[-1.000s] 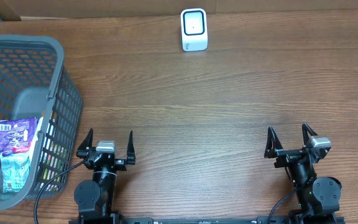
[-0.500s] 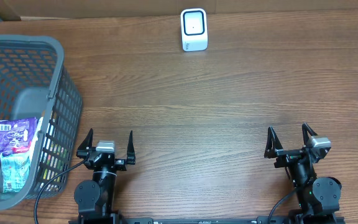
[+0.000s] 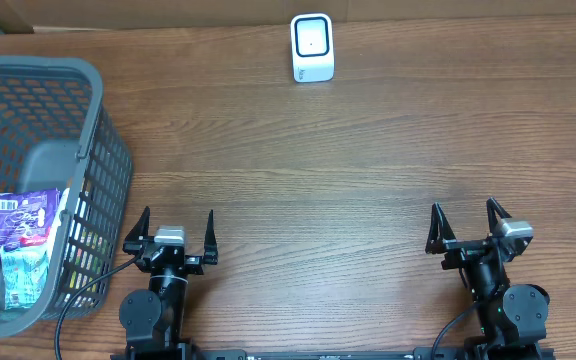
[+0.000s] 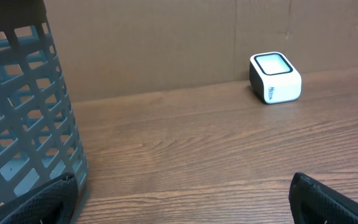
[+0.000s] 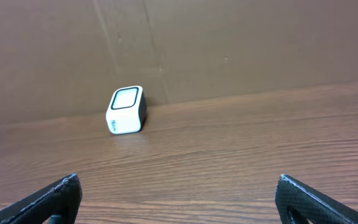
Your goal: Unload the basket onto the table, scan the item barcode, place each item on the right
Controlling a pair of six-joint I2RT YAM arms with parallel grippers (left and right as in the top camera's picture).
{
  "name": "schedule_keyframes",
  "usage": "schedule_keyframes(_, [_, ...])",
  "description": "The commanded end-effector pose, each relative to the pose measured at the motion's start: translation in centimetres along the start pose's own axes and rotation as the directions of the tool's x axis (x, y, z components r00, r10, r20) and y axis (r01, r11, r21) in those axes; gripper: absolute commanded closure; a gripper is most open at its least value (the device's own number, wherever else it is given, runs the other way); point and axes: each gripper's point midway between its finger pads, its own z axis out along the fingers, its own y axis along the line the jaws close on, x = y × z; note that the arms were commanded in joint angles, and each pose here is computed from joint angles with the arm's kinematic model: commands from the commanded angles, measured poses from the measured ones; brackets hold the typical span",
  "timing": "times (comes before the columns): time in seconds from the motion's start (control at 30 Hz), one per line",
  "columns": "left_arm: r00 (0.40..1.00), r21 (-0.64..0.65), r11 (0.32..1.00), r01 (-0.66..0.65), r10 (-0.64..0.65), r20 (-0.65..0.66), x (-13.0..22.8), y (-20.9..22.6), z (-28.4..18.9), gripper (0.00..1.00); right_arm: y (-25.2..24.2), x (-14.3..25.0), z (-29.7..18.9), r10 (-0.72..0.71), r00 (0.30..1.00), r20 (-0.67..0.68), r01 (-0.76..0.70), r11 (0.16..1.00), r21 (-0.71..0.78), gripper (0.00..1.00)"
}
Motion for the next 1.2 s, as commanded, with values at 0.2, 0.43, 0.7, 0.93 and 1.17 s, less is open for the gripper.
schedule_keyframes(0.2, [1.0,0.002,1.0,0.007,-0.007,0.006,0.0,0.0,0.0,0.01,-0.6,-0.1,0.0,-0.008,1.0,0.016,0.008,0.999,0.032,0.0])
schedule_keyframes(0.43, [1.0,0.007,1.0,0.007,-0.007,0.007,-0.1,-0.1,0.0,0.0,-0.5,-0.2,0.0,-0.008,1.0,0.02,0.007,1.0,0.031,0.0])
schedule_keyframes(0.7, [1.0,0.016,1.0,0.013,-0.013,0.012,-0.2,-0.3,0.0,0.0,-0.5,-0.3,0.0,-0.008,1.0,0.024,0.007,1.0,0.029,0.0])
schedule_keyframes(0.93, [0.997,0.206,0.978,0.037,-0.052,0.065,-1.9,-3.4,-0.6,0.0,-0.3,-0.9,0.0,-0.005,0.999,0.049,0.004,1.0,0.021,0.0])
schedule_keyframes(1.17, [0.992,0.211,0.974,0.084,-0.103,0.077,-4.9,-3.2,-1.4,0.0,0.8,-2.0,-0.2,-0.01,0.997,0.075,0.013,0.999,-0.033,0.0])
